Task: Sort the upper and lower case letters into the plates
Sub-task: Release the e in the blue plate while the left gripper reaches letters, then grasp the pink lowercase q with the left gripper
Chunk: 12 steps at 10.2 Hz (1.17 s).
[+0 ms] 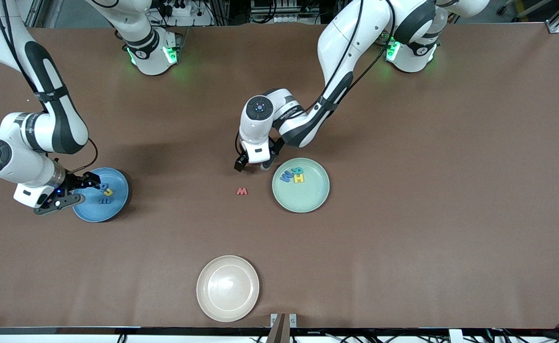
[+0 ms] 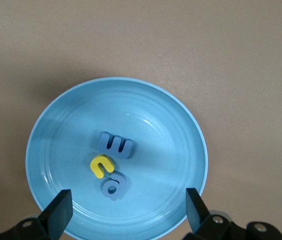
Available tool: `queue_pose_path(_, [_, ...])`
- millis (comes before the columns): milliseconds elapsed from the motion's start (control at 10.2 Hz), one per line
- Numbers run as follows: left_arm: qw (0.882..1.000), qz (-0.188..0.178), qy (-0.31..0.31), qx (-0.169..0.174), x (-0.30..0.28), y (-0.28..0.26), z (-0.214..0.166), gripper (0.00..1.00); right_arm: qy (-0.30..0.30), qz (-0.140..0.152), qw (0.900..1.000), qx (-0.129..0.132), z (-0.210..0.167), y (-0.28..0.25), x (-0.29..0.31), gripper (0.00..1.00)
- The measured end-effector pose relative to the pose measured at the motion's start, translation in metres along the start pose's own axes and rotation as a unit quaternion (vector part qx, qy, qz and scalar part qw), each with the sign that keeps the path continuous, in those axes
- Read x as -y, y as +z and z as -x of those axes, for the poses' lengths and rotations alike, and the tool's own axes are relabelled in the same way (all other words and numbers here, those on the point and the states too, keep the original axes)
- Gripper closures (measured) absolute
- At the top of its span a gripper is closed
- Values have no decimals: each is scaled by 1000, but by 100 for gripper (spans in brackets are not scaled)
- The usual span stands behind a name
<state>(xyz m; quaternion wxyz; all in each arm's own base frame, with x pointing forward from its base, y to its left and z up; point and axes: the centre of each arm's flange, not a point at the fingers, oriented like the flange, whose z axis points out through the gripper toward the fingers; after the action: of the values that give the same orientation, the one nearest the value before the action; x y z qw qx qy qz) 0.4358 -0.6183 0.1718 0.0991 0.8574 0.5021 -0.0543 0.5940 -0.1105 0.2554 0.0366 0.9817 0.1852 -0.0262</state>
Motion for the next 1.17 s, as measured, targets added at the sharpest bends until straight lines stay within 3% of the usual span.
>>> queue_pose_path(489, [1000, -10, 10, -4, 10, 8, 13, 16, 0, 0, 1000, 0, 0, 0, 0, 0])
queue_pose_path(587, [1000, -12, 10, -5, 10, 8, 13, 22, 0, 0, 1000, 0, 0, 0, 0, 0])
queue_pose_path(684, [1000, -12, 11, -5, 10, 8, 13, 37, 0, 0, 1000, 0, 0, 0, 0, 0])
queue_pose_path(782, [1000, -12, 11, -5, 9, 7, 13, 41, 0, 0, 1000, 0, 0, 0, 0, 0])
queue_pose_path(1173, [1000, -10, 8, -9, 6, 5, 8, 47, -8, 0, 1000, -2, -6, -2, 8, 0])
